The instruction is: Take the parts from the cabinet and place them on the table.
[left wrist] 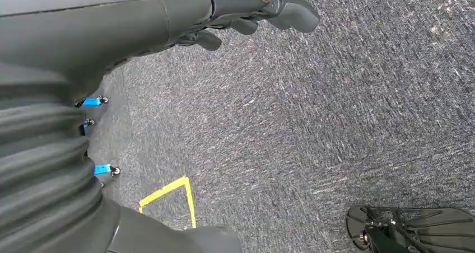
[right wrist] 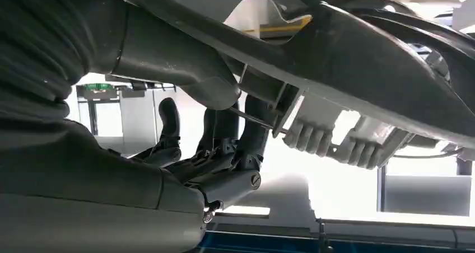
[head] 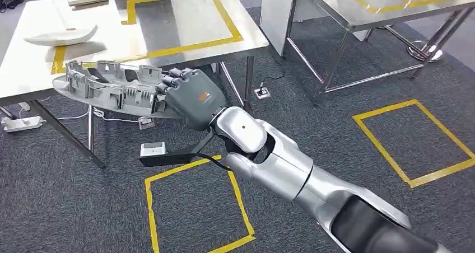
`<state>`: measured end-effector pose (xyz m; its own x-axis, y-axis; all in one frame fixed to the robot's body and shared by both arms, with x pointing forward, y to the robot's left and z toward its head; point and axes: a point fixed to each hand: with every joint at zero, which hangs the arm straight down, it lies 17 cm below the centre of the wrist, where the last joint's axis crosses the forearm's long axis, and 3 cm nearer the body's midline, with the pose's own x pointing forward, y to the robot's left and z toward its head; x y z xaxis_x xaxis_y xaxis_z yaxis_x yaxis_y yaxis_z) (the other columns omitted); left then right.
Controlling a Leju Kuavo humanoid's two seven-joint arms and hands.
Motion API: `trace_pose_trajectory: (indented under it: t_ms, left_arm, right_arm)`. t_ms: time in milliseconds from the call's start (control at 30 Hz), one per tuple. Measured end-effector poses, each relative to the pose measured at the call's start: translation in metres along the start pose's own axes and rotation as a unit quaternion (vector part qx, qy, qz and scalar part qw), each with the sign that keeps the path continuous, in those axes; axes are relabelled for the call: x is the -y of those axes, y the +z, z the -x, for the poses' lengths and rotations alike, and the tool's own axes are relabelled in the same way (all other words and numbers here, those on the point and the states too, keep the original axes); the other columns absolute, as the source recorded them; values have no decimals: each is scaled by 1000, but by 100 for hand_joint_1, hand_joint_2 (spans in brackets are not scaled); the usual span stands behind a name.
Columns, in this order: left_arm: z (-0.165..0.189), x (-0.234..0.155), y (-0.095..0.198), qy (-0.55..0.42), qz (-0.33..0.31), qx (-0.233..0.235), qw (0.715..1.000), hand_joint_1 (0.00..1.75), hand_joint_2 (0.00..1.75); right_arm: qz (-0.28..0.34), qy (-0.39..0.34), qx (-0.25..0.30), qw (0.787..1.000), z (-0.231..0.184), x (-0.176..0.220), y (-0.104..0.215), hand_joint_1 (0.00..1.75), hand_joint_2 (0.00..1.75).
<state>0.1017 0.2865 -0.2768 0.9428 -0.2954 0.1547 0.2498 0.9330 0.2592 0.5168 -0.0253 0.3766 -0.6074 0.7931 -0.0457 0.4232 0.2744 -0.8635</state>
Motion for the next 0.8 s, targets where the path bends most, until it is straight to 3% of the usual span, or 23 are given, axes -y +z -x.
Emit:
trace_pose_trajectory:
  t_ms: [800]
  left_arm:
    - [0, 4, 1, 1, 3, 0, 1000, 0, 175]
  right_arm:
    - [5, -1, -8, 1000, 7, 4, -1, 175, 175]
